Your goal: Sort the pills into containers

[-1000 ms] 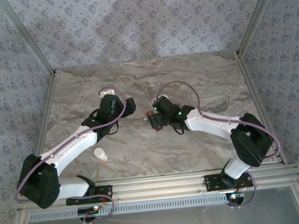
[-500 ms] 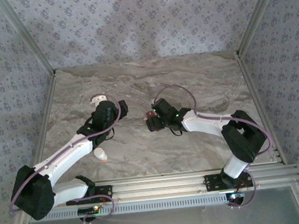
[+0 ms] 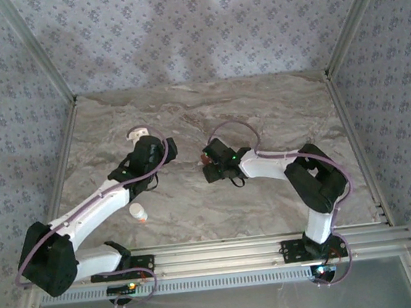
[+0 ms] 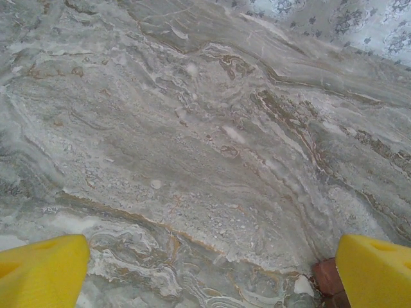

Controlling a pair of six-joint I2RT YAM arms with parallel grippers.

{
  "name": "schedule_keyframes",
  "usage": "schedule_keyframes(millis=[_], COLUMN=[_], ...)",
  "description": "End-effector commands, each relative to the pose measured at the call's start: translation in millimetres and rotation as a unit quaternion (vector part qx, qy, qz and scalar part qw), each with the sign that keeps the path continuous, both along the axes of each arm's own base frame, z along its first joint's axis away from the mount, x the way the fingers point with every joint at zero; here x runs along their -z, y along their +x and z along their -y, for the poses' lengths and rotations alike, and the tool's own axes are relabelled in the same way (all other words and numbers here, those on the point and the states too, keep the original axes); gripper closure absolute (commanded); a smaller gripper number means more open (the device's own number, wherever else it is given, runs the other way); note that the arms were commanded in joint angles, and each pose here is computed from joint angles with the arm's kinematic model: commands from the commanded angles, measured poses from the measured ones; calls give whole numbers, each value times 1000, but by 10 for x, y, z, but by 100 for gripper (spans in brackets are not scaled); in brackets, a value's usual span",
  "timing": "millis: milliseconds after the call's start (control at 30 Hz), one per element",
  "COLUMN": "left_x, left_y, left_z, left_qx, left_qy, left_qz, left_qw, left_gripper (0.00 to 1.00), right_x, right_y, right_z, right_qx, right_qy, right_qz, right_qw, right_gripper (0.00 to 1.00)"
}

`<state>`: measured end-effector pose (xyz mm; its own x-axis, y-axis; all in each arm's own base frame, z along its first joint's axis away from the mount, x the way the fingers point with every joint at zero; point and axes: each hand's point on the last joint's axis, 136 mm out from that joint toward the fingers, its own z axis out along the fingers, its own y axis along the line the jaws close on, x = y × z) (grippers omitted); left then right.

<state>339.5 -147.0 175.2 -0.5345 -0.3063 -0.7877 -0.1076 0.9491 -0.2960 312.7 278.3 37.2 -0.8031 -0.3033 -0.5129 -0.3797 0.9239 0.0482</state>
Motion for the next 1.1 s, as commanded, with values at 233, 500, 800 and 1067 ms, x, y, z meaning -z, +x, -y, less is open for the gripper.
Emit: schedule_keyframes(millis=[233,500,800,1067], left_x=[-62,-43,13,-38], left_y=[33,34,48,61], left_z=[100,114,199,460], left_qx=[13,14,26,65], left_qy=[-15,-18,-29,-79], left_qz=[0,-2,-15,-40], left_qw=[1000,1000,999,994], left_gripper=[2,2,2,2], right_x=[78,107,149,34], right_y=[37,32,20,-36], right_z=[-33,-62,-103,-148], right_qx=[9,4,-8,-29], right_qy=[-6,-3,6,48], right_qz=[-6,-10,-13,-18], right_qw=[1000,1000,1000,998], right_gripper=[33,39,51,66])
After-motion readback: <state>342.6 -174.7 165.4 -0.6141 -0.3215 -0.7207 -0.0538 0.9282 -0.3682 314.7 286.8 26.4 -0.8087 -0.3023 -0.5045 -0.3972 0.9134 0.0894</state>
